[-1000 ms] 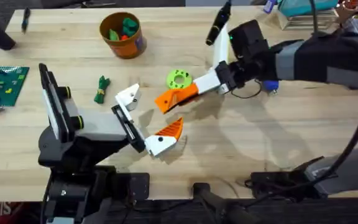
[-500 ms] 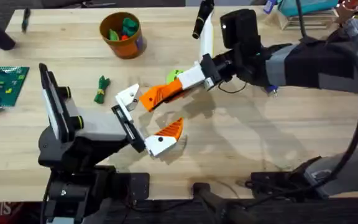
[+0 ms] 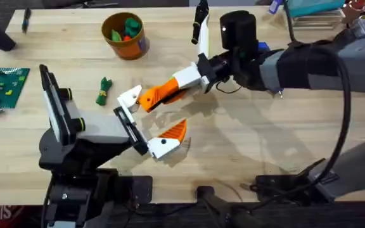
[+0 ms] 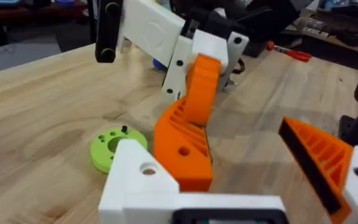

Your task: Pick up the gripper from the table and insert it into the empty holder that is missing its gripper. Then pick up a screw, insert it into the mounting hole, and use the screwdriver to tighten it. Finally, clean up the table by picking up the vegetable and placing it into the bucket.

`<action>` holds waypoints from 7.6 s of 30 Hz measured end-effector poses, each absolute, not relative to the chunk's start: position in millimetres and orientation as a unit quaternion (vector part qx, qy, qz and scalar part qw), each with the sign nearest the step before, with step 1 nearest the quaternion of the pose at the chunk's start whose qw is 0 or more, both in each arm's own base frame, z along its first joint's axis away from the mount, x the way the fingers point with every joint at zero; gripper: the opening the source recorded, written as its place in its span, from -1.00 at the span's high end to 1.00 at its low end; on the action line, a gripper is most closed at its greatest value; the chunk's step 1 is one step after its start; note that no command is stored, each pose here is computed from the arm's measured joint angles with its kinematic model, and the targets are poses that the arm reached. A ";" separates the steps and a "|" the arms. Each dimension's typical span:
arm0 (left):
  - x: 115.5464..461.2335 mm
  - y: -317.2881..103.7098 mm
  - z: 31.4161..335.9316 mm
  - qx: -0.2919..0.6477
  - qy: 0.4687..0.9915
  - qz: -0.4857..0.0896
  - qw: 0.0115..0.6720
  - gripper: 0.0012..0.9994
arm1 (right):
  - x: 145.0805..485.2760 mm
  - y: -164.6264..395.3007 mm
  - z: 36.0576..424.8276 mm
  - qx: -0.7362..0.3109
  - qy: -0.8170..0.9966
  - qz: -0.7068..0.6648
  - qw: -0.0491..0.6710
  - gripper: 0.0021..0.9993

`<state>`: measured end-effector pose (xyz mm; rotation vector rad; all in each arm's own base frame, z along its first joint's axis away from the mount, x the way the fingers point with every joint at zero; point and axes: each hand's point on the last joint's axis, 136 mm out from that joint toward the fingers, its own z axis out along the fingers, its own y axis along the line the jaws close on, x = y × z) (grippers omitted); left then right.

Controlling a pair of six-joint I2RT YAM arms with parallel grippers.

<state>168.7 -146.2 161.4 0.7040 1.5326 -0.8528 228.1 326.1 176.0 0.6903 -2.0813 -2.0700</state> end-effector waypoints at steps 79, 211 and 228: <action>163.9 -149.3 160.5 0.303 0.658 -0.385 0.572 -0.97 | 259.8 339.3 155.5 0.137 -0.723 -0.674 0.065 -0.99; 163.9 -149.3 160.4 0.303 0.658 -0.384 0.572 -0.97 | 363.5 270.5 57.9 0.367 -0.893 -0.100 -0.240 0.59; 163.9 -149.3 160.4 0.303 0.658 -0.384 0.572 -0.97 | 367.1 266.2 57.8 0.363 -0.895 -0.086 -0.244 0.99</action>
